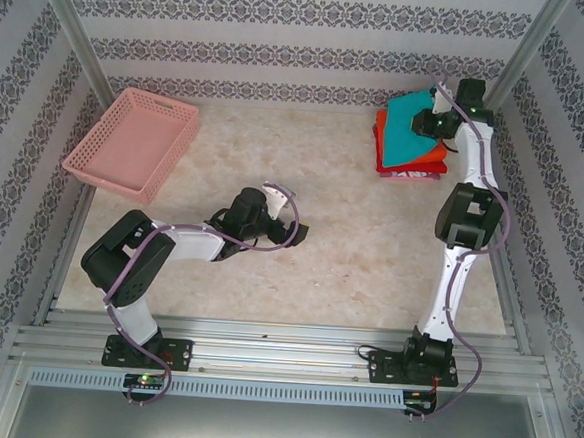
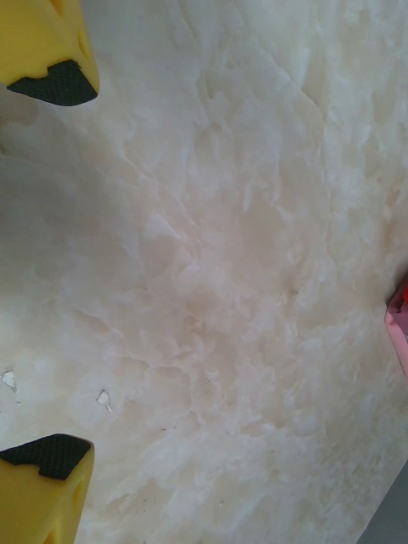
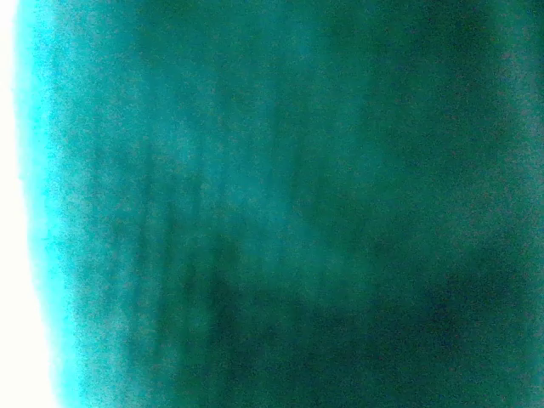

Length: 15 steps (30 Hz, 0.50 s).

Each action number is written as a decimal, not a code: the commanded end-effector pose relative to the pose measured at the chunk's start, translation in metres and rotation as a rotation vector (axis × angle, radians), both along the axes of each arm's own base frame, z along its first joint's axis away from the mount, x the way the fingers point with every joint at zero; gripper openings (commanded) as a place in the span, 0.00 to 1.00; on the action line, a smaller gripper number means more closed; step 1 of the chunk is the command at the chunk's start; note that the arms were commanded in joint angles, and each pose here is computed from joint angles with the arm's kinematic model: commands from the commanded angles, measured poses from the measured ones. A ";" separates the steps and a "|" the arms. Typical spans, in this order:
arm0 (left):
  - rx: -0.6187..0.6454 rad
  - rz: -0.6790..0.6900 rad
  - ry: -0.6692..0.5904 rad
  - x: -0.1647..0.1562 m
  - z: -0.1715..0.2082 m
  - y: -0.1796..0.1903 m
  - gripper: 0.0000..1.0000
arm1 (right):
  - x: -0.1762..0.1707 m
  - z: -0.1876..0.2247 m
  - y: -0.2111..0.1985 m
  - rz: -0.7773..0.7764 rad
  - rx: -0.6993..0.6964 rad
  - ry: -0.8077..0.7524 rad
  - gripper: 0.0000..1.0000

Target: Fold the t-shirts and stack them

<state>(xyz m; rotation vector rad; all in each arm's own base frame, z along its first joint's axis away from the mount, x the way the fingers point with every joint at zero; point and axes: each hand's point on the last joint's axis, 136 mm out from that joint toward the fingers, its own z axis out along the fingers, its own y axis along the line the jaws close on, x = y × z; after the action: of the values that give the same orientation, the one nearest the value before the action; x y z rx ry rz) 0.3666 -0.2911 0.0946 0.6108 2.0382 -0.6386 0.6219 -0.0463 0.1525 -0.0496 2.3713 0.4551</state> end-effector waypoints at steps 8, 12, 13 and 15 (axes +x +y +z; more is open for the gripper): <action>-0.025 -0.013 0.000 -0.002 0.000 -0.005 1.00 | 0.000 0.018 -0.024 -0.058 -0.113 -0.046 0.69; -0.030 -0.015 -0.001 -0.003 0.001 -0.006 1.00 | -0.009 0.035 -0.033 -0.127 -0.156 -0.087 0.84; -0.031 -0.015 -0.002 -0.003 0.001 -0.006 1.00 | -0.013 0.038 -0.035 -0.146 -0.167 -0.098 0.85; -0.039 -0.016 -0.002 -0.003 0.002 -0.006 1.00 | -0.020 0.045 -0.041 -0.193 -0.186 -0.128 0.86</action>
<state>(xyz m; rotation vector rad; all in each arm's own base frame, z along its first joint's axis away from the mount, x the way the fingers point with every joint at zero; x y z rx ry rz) 0.3663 -0.2915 0.0945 0.6059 2.0409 -0.6458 0.6008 -0.0671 0.1432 0.0083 2.4047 0.2649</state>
